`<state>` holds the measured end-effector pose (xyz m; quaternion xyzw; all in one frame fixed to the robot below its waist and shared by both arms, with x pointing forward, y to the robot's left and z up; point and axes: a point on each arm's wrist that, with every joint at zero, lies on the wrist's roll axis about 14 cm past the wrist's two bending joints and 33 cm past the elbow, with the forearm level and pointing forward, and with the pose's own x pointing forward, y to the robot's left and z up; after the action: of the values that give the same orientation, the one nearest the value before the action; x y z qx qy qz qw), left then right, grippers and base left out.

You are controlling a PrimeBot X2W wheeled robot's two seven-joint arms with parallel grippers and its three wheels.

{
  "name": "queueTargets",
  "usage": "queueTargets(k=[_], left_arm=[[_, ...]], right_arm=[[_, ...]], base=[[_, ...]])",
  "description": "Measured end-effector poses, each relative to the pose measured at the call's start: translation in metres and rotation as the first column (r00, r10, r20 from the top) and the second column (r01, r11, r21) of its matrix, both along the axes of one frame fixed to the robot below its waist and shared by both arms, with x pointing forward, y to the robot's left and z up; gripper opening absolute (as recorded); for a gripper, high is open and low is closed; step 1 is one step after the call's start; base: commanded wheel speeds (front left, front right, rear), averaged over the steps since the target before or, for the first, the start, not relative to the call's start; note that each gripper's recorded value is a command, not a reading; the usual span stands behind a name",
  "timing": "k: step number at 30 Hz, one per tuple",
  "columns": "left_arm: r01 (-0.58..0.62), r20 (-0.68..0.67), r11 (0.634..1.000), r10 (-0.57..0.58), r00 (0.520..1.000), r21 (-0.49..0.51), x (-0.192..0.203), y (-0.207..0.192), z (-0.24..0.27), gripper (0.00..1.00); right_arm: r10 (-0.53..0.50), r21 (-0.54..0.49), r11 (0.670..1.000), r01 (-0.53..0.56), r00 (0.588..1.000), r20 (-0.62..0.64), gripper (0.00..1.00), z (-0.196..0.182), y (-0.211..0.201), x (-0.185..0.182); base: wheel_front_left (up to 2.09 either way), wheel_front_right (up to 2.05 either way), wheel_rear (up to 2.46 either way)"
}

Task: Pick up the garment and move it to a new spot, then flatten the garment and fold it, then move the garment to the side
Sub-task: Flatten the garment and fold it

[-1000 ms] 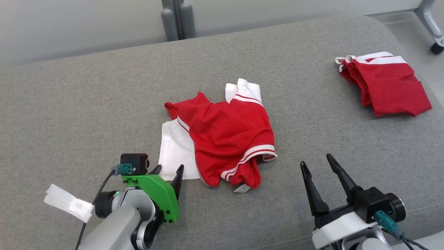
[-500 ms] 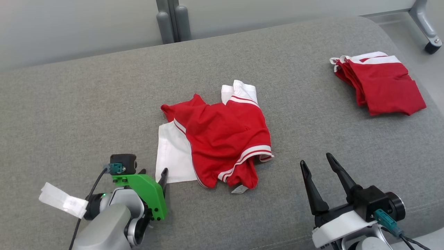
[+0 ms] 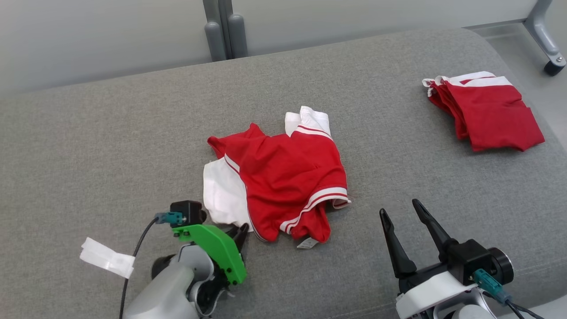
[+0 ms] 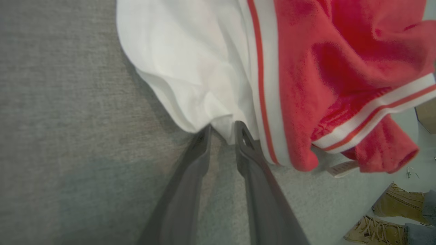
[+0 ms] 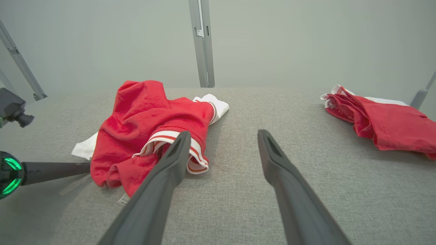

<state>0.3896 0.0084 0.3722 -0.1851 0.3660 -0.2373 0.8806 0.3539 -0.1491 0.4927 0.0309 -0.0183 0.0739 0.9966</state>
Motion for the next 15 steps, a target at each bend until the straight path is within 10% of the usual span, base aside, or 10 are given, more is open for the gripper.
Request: queueTargets(k=[8,15], left_arm=[[-0.074,-0.008,0.935,0.076,0.997,-0.348,0.023,-0.036,0.063,0.0],[-0.049,0.044,0.919,0.072,0.996,-0.392,0.035,-0.032,0.089,0.0]], right_arm=[[-0.006,0.011,1.0,0.006,1.0,-0.004,1.0,-0.001,-0.001,-0.001],[-0.002,0.028,1.0,0.002,1.0,-0.003,1.0,0.0,0.001,-0.002]], base=[[0.0,0.0,0.0],[0.0,0.0,0.0]])
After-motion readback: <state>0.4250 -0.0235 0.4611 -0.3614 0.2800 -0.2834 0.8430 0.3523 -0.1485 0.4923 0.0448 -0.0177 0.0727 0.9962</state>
